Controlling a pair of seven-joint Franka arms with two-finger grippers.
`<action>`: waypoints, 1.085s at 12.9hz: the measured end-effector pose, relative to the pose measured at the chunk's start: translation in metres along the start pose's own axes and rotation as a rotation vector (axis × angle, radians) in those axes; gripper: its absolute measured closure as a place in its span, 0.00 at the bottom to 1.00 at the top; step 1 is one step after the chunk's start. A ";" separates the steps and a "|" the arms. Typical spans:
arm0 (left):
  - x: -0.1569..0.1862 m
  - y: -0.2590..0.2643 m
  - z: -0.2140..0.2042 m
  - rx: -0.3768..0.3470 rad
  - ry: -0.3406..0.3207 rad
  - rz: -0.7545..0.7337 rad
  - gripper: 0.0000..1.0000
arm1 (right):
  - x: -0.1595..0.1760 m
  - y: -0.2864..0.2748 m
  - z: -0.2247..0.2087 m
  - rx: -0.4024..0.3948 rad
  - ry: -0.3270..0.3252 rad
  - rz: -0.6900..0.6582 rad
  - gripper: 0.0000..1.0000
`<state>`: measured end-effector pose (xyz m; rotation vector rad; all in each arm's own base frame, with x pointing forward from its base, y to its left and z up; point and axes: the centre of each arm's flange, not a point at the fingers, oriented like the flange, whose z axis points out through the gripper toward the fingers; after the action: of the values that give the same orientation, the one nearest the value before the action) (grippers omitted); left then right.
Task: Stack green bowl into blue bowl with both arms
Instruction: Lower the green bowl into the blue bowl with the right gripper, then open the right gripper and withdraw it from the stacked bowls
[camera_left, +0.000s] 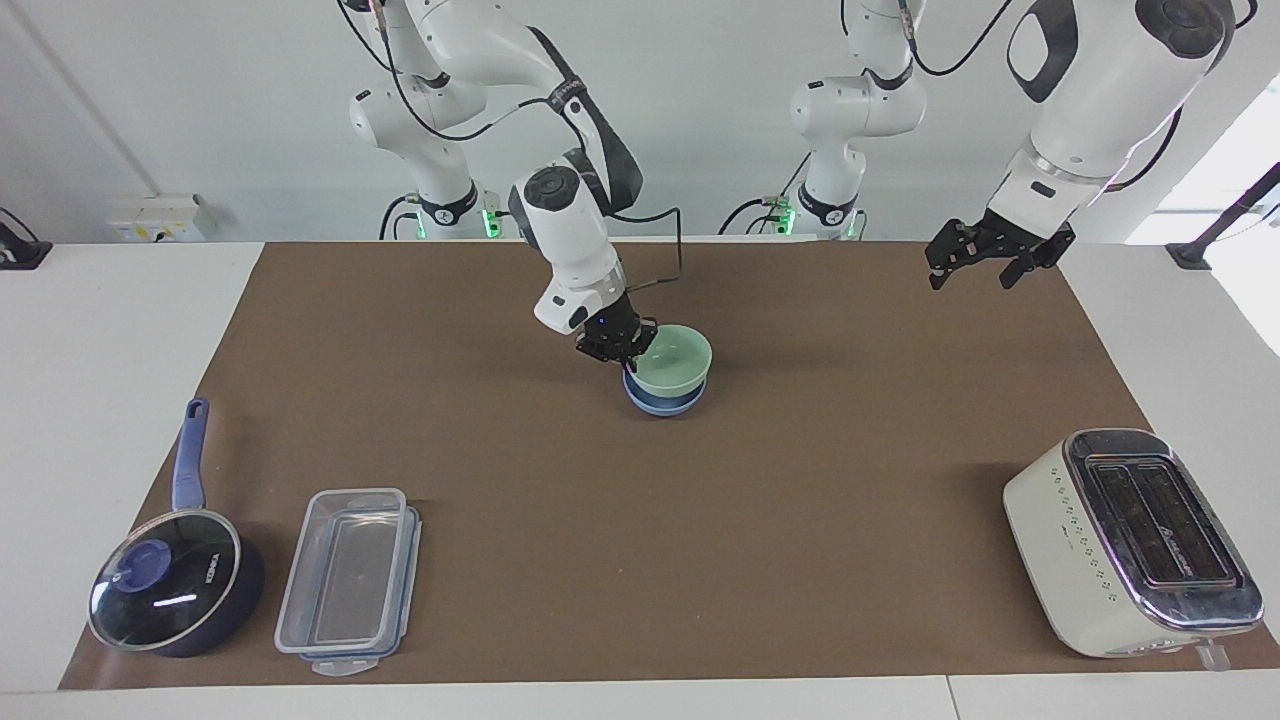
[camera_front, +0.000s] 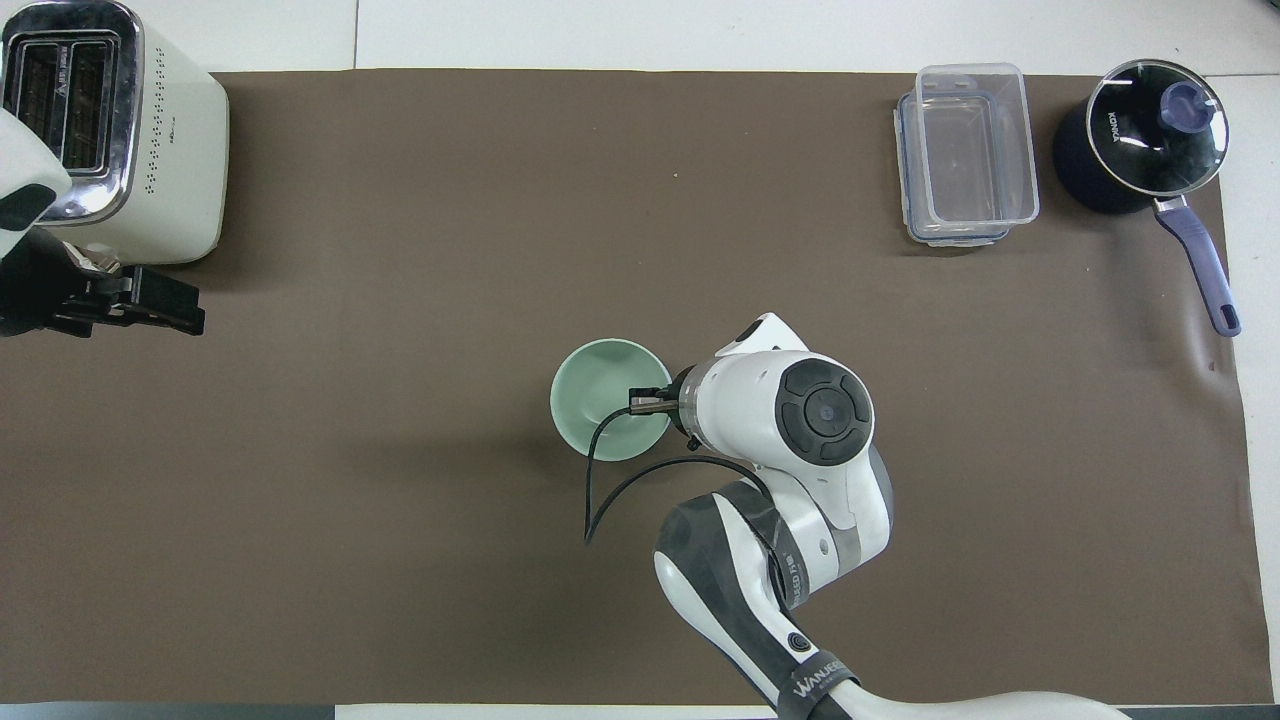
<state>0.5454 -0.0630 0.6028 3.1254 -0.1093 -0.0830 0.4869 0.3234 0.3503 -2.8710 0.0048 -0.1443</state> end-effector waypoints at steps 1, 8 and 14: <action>0.000 0.000 0.000 0.000 0.002 0.000 0.00 | -0.002 0.002 0.002 -0.005 -0.004 0.000 0.95; 0.000 -0.001 0.000 0.008 0.002 0.000 0.00 | 0.002 0.007 -0.010 0.002 0.015 0.009 0.50; 0.000 -0.002 0.000 0.014 -0.004 -0.004 0.00 | 0.042 0.104 -0.139 0.000 0.035 0.189 0.00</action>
<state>0.5451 -0.0612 0.6023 3.1401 -0.1049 -0.0891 0.5155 0.1853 0.4606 -2.8487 0.2816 -0.1564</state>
